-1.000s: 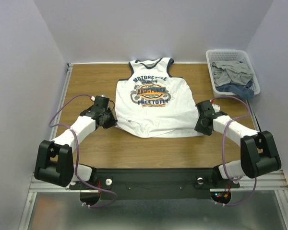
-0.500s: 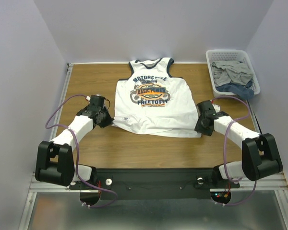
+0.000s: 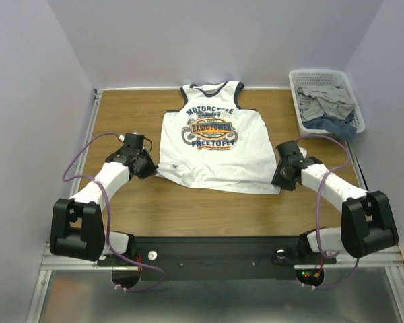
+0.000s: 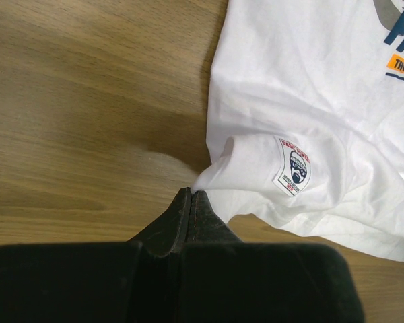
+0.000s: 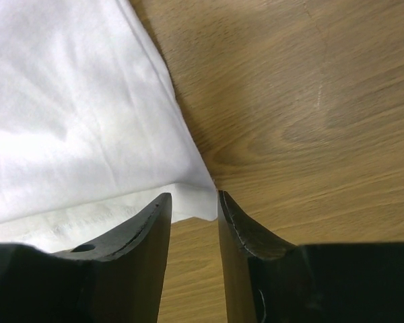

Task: Fold and stack the tank tops
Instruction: Flatten the tank top out

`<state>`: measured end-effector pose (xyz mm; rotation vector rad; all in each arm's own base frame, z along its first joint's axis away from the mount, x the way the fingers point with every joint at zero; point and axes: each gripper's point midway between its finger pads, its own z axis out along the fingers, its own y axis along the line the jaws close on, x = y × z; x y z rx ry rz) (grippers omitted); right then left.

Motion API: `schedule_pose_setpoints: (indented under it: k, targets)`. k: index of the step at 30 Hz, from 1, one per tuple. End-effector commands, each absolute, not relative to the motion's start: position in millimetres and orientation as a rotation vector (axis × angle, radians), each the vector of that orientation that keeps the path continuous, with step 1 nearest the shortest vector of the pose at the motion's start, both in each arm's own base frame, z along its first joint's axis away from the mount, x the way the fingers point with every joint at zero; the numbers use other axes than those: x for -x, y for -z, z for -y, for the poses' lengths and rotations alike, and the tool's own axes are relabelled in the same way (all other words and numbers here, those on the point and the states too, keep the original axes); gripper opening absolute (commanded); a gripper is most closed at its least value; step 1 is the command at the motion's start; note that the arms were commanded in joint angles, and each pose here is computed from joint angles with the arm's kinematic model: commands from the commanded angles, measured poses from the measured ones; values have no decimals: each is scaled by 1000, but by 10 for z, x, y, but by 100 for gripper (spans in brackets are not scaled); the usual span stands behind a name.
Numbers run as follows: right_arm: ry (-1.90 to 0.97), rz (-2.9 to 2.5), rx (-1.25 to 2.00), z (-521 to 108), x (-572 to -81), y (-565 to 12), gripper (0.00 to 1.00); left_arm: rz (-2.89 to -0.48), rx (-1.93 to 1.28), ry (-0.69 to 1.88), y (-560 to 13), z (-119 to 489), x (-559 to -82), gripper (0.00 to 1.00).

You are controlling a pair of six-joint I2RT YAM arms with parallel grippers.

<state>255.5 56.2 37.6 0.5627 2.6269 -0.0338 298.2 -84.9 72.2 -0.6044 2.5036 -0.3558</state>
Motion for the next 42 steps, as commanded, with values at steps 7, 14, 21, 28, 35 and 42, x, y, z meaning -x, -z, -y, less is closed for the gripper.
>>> schedule_pose_setpoints:
  k: [7,14,21,28,35,42]
  targets:
    - [-4,-2627,-577,-660,-2462,-375,36,-2476,592,359,-759,815,-3018,0]
    - [5,-2634,-583,-667,-2431,-345,35,-2456,639,325,-761,679,-3056,0]
    - [-2,-2654,-574,-709,-2389,-291,38,-2455,648,344,-749,656,-3083,0]
    - [-76,-2641,-557,-880,-2365,-316,38,-2468,650,364,-696,688,-3070,0]
    - [-39,-2644,-577,-859,-2269,-236,36,-2467,651,361,-703,680,-3049,0]
    - [22,-2553,-629,-742,-2390,-357,38,-2466,653,355,-717,669,-3020,0]
